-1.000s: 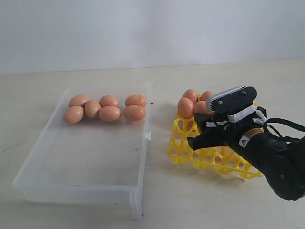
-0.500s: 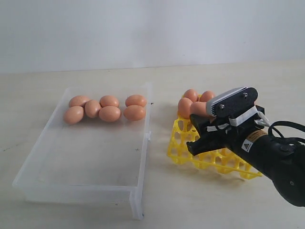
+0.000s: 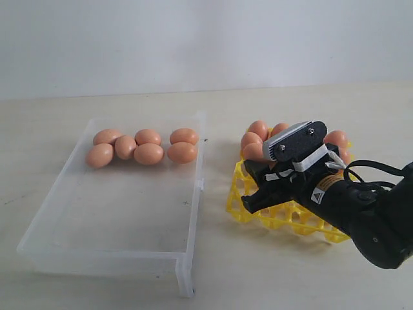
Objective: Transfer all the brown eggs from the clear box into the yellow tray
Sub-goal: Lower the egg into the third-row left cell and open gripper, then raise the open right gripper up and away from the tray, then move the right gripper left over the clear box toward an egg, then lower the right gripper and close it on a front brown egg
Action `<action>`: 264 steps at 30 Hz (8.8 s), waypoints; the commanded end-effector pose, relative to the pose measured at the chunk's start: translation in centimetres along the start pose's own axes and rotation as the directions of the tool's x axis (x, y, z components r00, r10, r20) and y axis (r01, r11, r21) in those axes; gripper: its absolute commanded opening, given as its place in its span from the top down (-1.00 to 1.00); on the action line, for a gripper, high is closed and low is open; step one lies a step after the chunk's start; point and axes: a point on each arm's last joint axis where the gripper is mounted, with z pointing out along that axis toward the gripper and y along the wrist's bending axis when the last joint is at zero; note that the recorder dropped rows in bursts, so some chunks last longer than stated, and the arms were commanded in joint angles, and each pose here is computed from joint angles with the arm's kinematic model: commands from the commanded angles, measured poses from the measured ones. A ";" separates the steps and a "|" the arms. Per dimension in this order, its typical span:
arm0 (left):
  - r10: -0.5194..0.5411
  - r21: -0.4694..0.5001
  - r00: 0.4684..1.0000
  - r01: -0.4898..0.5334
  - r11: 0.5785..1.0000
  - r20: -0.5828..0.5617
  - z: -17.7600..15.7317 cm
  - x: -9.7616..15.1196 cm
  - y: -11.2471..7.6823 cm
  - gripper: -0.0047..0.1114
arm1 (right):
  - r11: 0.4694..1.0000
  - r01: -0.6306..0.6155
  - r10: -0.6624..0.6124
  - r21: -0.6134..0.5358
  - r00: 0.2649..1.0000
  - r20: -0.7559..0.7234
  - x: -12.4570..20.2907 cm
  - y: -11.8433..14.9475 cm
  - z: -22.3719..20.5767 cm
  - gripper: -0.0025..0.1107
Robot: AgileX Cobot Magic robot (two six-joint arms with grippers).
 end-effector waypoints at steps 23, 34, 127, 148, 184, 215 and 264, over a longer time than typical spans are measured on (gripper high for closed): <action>-0.007 0.007 1.000 0.007 1.000 0.016 -0.1 -0.2 0.0 0.92 | 0.999 0.040 -0.041 -0.012 0.998 -0.044 0.4 0.0 1.5 0.96; -0.007 0.007 1.000 0.007 1.000 0.016 -0.1 -0.2 0.0 0.92 | 0.999 0.032 -0.032 -0.010 0.999 -0.037 0.1 -0.1 1.4 0.80; -0.007 0.007 1.000 0.007 1.000 0.016 -0.1 -0.2 0.0 0.92 | 0.978 -0.208 0.192 0.023 0.938 0.289 -17.3 -2.9 -11.7 0.96; -0.007 0.007 1.000 0.007 1.000 0.016 -0.1 -0.2 0.0 0.92 | 0.989 -0.143 0.136 0.027 0.975 0.176 -19.8 -3.2 -11.8 0.96; -0.007 0.007 1.000 0.007 1.000 0.016 -0.1 -0.2 0.0 0.92 | 0.994 -0.102 0.092 0.033 0.973 0.210 -23.3 -3.7 -12.5 0.96; -0.007 0.007 1.000 0.007 1.000 0.016 -0.1 -0.2 0.0 0.92 | 0.945 0.242 -0.281 -0.220 0.945 -0.168 -24.8 3.8 2.5 -0.10; -0.007 0.007 1.000 0.007 1.000 0.016 -0.1 -0.2 0.0 0.92 | 0.842 0.255 -0.517 -0.476 0.633 -0.575 -13.7 7.4 16.5 -0.09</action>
